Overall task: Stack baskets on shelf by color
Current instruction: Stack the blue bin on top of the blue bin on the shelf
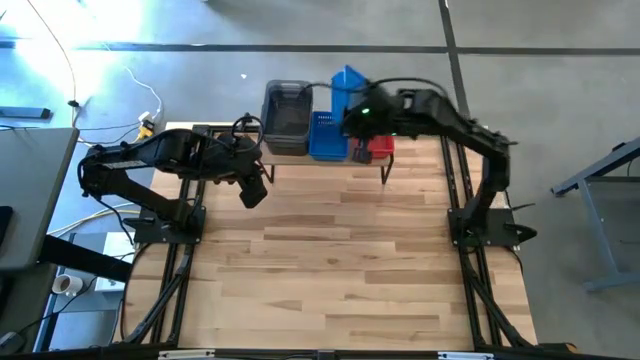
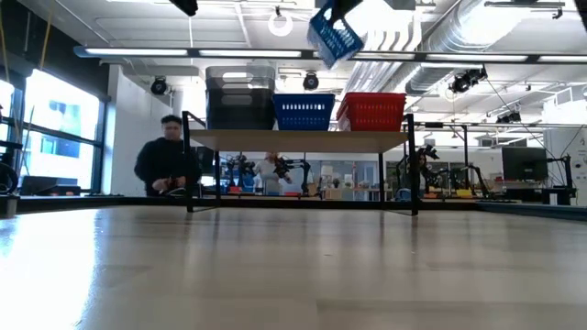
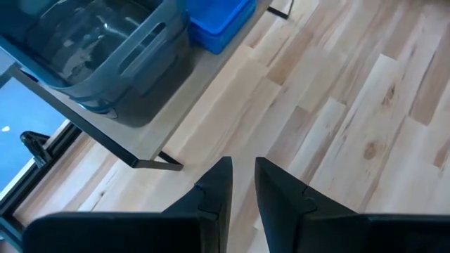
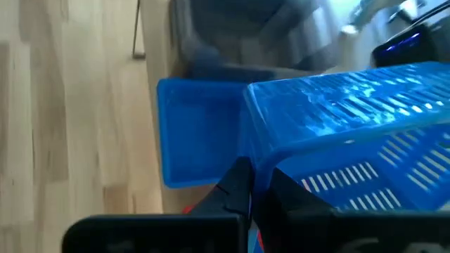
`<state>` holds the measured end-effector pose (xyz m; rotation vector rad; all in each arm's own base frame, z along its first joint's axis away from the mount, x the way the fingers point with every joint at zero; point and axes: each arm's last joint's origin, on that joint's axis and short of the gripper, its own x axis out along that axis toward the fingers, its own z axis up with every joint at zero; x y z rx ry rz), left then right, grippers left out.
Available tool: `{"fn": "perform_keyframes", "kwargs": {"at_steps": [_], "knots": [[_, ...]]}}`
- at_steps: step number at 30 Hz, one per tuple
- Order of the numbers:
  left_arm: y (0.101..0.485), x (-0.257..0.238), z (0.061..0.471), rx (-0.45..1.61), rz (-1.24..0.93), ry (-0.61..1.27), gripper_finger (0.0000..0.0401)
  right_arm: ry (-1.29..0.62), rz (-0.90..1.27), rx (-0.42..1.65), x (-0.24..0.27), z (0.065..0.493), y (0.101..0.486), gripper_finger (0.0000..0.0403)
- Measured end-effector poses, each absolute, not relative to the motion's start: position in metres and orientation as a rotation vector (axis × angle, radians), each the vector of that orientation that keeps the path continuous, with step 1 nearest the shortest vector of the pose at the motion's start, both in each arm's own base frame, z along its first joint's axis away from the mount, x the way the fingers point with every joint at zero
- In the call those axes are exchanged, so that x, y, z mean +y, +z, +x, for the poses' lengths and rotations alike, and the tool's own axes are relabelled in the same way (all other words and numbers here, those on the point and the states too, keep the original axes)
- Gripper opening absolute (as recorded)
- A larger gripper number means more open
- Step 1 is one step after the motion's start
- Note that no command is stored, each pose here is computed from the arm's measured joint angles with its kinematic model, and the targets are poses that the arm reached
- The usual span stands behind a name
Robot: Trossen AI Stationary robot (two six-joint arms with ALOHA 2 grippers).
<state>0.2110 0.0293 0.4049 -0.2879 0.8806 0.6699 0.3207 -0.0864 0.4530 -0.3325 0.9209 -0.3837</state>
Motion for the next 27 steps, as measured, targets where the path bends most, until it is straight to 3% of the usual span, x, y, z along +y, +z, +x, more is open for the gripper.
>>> {"fn": "perform_keyframes", "kwargs": {"at_steps": [10,27], "knots": [[0.405,0.036,0.21,0.891,-0.271,0.68,0.0053,-0.275,-0.301,1.063,-0.089,0.366,0.405,0.0],[0.405,0.037,0.21,0.904,-0.237,0.665,0.0053,-0.248,-0.178,1.098,-0.097,0.373,0.39,0.0]]}}
